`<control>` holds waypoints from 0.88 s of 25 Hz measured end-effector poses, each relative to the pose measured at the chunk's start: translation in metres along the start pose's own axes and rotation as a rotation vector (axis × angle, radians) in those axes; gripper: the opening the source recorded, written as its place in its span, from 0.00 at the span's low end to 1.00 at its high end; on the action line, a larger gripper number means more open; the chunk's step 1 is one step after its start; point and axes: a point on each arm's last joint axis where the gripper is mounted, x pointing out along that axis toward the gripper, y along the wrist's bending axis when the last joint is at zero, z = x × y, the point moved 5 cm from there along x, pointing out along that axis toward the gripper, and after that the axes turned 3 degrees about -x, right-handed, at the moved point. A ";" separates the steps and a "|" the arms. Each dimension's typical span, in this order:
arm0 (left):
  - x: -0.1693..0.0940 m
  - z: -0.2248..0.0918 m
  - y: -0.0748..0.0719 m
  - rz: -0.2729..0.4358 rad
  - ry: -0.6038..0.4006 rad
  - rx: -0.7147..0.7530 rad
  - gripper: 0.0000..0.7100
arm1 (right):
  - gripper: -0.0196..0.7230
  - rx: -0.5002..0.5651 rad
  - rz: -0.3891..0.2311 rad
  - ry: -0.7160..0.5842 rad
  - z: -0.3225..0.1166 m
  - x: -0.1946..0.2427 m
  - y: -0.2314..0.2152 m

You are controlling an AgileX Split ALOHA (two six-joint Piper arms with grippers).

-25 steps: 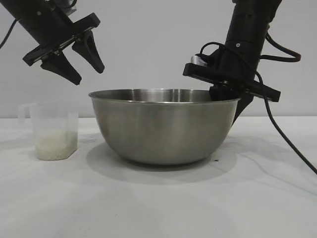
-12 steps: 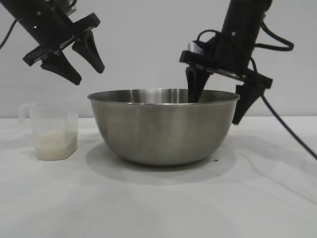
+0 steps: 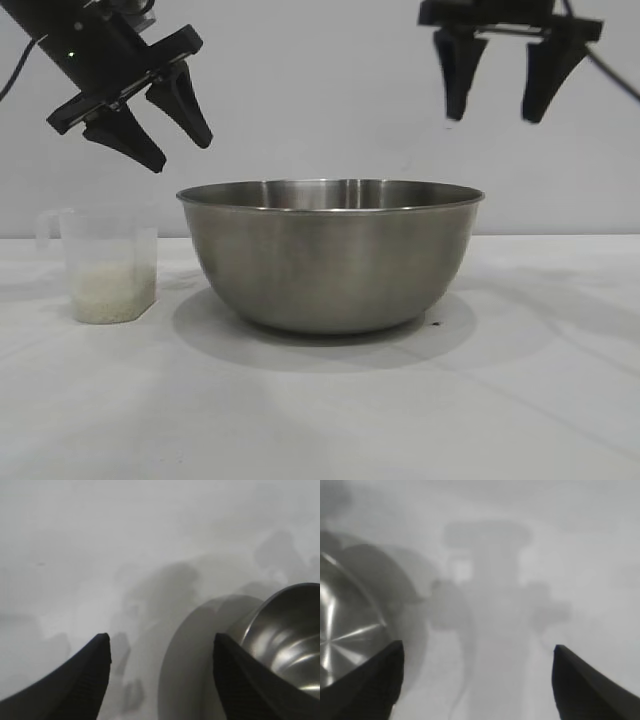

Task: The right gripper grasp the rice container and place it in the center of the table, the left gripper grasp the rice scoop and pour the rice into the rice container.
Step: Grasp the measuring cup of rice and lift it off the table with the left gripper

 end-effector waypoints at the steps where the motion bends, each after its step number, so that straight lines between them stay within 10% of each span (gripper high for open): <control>1: 0.000 0.000 0.000 0.000 0.000 0.000 0.60 | 0.75 0.014 -0.007 -0.008 -0.005 -0.008 -0.007; 22: 0.000 0.000 0.000 -0.001 0.000 0.000 0.60 | 0.75 0.124 -0.038 0.070 -0.220 -0.076 -0.003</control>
